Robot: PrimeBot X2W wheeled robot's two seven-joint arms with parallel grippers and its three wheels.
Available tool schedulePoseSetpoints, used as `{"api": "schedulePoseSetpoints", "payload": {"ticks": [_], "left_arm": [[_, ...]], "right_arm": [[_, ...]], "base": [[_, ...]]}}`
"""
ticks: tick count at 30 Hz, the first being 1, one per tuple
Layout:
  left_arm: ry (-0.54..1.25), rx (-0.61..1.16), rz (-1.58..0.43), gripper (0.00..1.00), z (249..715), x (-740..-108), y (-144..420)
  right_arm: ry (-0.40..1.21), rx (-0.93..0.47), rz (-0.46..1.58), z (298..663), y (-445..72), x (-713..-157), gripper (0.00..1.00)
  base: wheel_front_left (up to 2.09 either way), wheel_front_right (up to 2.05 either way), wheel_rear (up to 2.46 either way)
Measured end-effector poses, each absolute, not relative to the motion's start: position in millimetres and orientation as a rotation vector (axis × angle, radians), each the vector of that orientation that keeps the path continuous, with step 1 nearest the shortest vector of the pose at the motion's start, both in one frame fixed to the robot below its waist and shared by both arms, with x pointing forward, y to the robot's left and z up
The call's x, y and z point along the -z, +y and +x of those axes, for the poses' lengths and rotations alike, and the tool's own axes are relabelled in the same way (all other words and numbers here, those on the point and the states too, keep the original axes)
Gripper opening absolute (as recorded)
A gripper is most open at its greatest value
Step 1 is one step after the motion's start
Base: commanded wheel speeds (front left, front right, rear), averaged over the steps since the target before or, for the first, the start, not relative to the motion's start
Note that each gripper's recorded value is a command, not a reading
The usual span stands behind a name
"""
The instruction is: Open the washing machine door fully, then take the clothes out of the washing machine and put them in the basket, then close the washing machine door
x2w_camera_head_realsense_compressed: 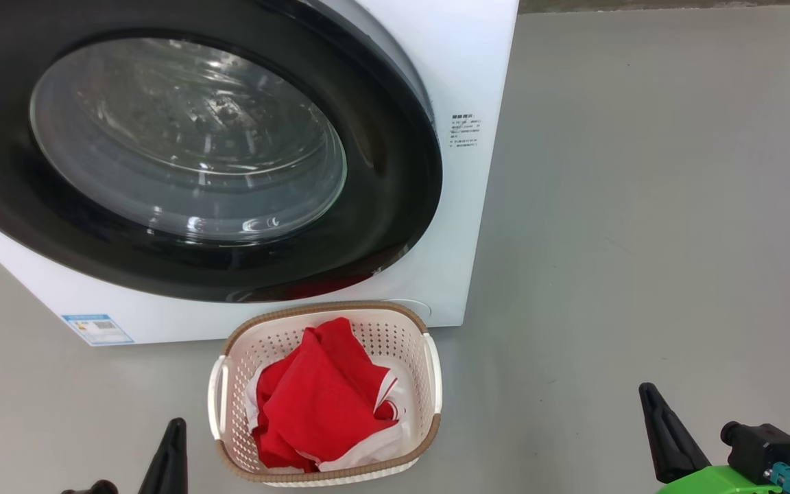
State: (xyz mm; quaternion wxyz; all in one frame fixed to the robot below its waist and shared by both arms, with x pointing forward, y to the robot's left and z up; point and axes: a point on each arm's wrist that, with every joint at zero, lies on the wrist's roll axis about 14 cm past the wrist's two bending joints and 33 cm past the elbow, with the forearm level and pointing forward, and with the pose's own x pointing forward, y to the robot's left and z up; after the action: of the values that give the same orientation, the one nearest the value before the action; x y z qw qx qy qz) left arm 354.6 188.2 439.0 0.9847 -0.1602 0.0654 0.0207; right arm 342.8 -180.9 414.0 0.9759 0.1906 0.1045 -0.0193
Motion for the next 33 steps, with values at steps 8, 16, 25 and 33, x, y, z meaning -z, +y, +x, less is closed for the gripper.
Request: {"api": "schedulePoseSetpoints", "payload": {"ticks": [8, 16, 25, 33], "left_arm": [[0.141, -0.062, -0.4, 0.0, 354.0, -437.7, 190.1], [0.148, -0.082, -0.485, 0.0, 353.4, -437.1, 191.7], [0.152, -0.1, -0.578, 0.0, 353.2, -437.1, 193.0], [0.155, -0.111, -0.66, 0.0, 354.4, -438.2, 193.4]], "right_arm": [[0.215, 0.065, 0.466, 342.7, -183.4, -413.8, 0.0], [0.209, 0.089, 0.544, 343.3, -186.5, -415.8, 0.0], [0.208, 0.11, 0.631, 344.2, -189.3, -417.6, 0.0], [0.205, 0.126, 0.712, 344.9, -191.1, -419.4, 0.0]], "base": [[0.0, 0.0, 0.0], [0.0, 0.0, 0.0], [0.0, 0.0, 0.0], [0.0, 0.0, 0.0]]}}
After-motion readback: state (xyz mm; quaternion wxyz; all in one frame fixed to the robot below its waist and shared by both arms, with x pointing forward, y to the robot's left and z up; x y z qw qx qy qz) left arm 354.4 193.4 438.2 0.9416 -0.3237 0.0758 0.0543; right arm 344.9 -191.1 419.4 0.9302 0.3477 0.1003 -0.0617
